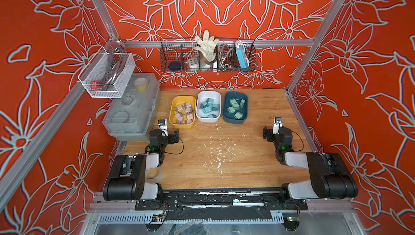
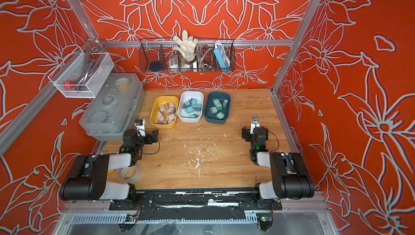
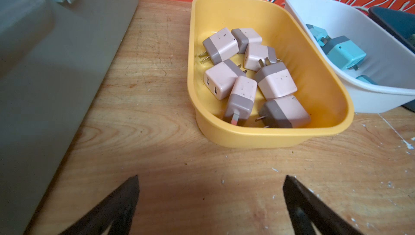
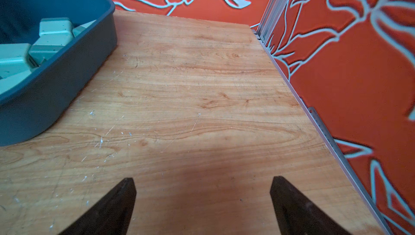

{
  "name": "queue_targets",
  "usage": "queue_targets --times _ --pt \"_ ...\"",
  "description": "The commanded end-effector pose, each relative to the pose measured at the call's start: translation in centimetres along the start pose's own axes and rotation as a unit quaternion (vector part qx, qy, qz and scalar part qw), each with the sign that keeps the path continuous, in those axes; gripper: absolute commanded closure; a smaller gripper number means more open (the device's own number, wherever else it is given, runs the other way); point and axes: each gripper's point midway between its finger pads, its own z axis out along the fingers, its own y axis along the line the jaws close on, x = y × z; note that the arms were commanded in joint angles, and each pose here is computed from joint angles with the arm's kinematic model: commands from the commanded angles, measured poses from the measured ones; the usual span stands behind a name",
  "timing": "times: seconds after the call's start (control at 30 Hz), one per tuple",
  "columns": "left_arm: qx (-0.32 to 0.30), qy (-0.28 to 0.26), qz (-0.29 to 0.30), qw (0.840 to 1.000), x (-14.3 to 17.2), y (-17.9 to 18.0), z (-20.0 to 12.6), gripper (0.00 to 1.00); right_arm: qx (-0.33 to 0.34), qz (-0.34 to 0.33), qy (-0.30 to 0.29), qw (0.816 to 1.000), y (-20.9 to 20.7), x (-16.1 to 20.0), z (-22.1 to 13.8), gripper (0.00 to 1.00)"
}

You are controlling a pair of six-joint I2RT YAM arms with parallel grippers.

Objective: Place the plugs by color into the storage box
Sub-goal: Reset both arms

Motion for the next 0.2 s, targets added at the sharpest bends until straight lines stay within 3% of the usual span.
queue_targets --times 0.0,0.17 --pt "0.000 -0.014 0.003 1.000 -1.10 -0.10 0.20 0.00 -0.005 0.008 -0.007 1.000 0.04 -0.78 0.07 0.01" --pt "-0.001 -0.016 0.003 1.000 -1.19 -0.06 0.17 0.00 -0.005 0.007 -0.008 1.000 0.04 -0.80 0.08 0.01"
